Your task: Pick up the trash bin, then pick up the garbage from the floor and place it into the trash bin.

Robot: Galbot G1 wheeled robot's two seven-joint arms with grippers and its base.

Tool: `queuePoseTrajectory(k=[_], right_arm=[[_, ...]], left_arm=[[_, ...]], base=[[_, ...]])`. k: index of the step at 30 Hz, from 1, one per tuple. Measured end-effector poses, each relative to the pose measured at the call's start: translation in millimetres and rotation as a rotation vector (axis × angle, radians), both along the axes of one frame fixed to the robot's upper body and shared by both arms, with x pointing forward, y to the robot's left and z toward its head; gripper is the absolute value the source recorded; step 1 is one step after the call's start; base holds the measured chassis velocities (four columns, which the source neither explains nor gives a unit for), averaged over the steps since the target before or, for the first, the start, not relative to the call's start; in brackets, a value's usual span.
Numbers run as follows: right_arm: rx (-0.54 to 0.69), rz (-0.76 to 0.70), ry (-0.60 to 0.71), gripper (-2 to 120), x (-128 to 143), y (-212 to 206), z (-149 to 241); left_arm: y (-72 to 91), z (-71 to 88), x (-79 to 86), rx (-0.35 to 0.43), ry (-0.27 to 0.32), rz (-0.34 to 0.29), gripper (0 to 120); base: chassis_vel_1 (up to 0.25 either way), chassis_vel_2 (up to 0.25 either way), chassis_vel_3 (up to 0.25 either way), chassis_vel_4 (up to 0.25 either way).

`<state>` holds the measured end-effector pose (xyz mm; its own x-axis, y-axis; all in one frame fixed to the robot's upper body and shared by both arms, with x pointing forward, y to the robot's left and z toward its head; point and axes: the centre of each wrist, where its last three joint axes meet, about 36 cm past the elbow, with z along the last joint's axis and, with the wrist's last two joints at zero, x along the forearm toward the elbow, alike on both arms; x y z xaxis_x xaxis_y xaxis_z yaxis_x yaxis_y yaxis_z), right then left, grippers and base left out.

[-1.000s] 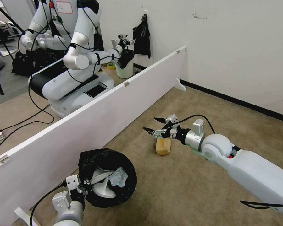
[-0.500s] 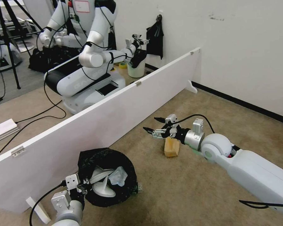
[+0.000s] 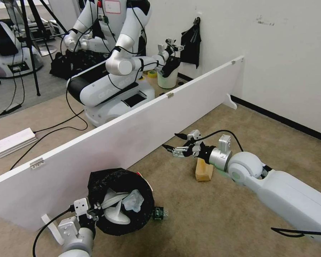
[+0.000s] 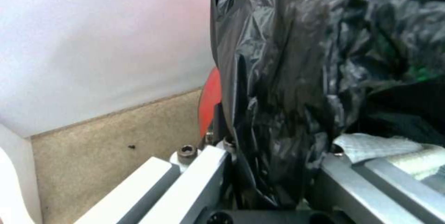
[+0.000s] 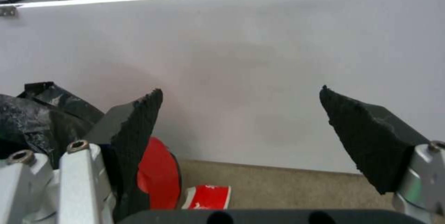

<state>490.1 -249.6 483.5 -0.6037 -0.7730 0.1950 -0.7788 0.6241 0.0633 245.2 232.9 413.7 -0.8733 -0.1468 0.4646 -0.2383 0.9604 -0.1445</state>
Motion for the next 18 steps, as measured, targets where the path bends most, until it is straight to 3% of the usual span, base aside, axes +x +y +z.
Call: queuePoseTrajectory(k=[18], right_arm=[[-0.009, -0.002, 0.008, 88, -0.8, -2.9, -3.4]], left_arm=[[-0.1, -0.7, 0.6, 0.001, -0.001, -0.005, 0]], base=[[0.000, 0.000, 0.000, 0.000]])
